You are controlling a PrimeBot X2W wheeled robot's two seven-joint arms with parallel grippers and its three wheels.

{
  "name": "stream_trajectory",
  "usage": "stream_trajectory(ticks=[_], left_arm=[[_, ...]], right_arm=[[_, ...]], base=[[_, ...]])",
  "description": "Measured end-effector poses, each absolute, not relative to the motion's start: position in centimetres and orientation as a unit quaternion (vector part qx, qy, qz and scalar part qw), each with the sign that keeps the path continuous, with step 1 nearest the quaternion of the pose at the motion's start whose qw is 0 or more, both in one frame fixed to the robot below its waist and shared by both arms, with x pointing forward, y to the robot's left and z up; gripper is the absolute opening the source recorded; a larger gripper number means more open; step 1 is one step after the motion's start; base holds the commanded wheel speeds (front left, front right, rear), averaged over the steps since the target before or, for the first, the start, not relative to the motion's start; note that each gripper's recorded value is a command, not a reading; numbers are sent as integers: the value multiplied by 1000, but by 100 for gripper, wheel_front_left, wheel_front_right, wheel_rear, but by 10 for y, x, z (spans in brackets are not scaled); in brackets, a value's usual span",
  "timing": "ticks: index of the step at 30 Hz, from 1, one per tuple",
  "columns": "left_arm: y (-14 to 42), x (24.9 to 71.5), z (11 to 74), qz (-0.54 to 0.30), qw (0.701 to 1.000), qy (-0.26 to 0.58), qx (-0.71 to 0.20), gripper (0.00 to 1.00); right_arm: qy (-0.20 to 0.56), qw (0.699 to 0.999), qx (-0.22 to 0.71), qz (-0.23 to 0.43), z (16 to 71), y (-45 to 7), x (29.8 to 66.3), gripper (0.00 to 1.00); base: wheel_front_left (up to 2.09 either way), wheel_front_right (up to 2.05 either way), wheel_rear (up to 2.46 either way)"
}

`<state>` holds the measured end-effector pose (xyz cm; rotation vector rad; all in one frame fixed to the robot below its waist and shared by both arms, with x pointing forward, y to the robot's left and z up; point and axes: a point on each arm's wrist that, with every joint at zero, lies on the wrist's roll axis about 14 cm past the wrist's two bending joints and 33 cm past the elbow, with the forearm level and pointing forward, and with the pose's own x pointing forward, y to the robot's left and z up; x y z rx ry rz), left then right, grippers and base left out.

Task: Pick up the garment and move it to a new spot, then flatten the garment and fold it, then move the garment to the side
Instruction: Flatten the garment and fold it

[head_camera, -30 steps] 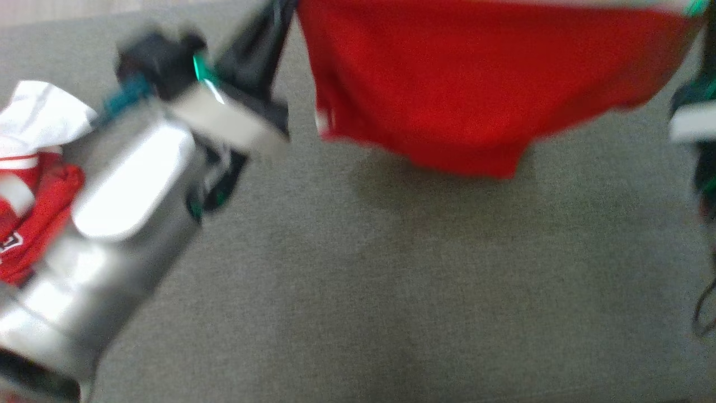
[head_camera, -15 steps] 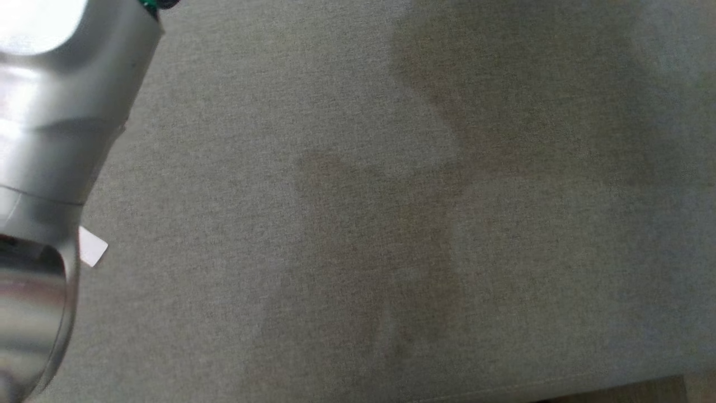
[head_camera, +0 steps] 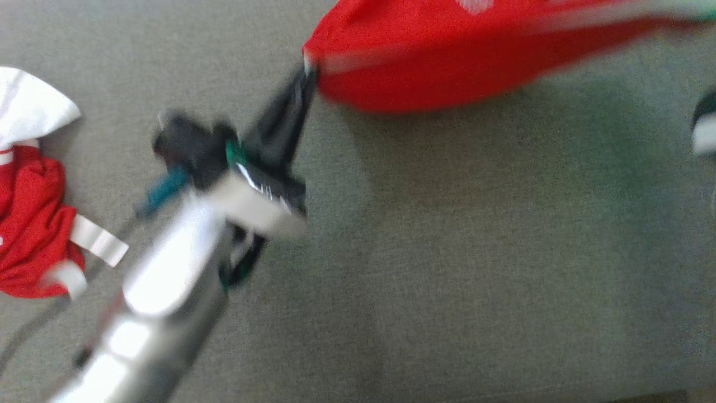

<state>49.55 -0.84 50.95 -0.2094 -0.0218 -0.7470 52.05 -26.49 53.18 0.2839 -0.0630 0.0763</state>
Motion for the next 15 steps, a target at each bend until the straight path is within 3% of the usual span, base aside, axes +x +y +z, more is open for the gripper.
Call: stream_trajectory(ticks=[8,15], left_arm=[[0,395,438,-356,919,108,-133,0],[-4,335,413,-374,903,166,-130,0]], right_arm=[[92,981,168,18,453,-263,417,0],[119,976,180,-6,445,-270,365,0]], base=[[0,0,0],[0,0,0]])
